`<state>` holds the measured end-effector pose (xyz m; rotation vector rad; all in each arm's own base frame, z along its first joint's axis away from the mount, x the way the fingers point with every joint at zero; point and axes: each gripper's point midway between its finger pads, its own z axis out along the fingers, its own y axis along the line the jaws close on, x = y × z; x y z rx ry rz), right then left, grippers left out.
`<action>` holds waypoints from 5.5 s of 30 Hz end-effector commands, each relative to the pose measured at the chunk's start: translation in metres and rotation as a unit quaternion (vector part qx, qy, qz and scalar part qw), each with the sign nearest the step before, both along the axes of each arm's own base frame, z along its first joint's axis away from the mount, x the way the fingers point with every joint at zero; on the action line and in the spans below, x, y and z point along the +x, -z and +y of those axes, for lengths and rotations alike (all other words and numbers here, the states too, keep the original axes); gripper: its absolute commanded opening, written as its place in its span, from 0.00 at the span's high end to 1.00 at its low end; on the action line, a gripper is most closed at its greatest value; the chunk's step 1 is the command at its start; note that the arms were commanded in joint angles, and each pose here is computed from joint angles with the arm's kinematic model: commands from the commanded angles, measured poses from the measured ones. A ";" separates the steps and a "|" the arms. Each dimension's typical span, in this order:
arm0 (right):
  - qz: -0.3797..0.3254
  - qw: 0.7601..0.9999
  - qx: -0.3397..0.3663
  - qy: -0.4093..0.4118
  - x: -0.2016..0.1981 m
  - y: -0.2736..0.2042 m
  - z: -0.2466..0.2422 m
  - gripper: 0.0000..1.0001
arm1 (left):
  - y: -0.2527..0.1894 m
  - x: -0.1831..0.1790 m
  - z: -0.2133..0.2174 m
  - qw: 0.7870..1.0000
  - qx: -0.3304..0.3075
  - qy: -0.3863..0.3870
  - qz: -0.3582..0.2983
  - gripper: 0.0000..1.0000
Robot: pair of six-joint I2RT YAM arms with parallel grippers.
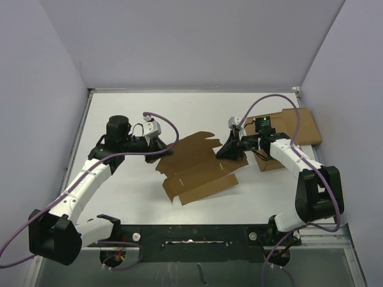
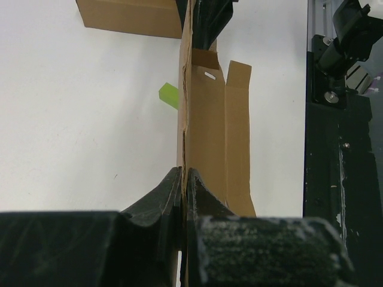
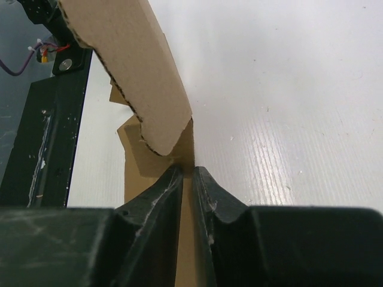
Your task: Fold the paper box
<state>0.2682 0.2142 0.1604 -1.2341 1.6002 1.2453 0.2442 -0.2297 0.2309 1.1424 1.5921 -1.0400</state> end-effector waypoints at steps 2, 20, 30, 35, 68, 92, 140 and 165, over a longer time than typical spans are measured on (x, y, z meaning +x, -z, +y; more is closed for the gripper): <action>-0.020 0.999 0.024 -0.019 -0.002 -0.012 0.006 0.92 | -0.018 -0.002 -0.005 0.999 -0.027 0.025 -0.027 1.00; -0.046 0.999 0.013 0.017 0.010 -0.015 -0.001 0.74 | -0.019 -0.009 -0.009 0.998 -0.040 0.049 -0.016 1.00; -0.062 0.997 0.041 -0.021 -0.006 -0.022 0.006 0.66 | -0.021 -0.013 -0.011 0.996 -0.051 0.068 -0.005 1.00; -0.070 0.996 0.052 -0.034 -0.011 -0.029 0.008 0.68 | -0.021 -0.015 -0.013 0.995 -0.057 0.077 0.003 1.00; -0.066 0.995 0.051 -0.050 -0.018 -0.037 0.012 1.00 | -0.016 -0.004 -0.014 0.997 -0.054 0.053 0.010 1.00; -0.067 0.998 0.013 -0.019 -0.006 -0.041 -0.006 0.53 | -0.014 0.015 -0.003 0.999 -0.027 -0.014 -0.028 1.00; 0.034 0.976 -0.141 0.163 0.060 0.045 -0.065 0.95 | -0.031 0.054 0.036 0.982 -0.026 -0.161 -0.092 1.00; 0.114 0.985 -0.076 0.105 0.037 0.061 -0.024 0.55 | -0.034 0.052 0.036 0.982 -0.034 -0.157 -0.099 1.00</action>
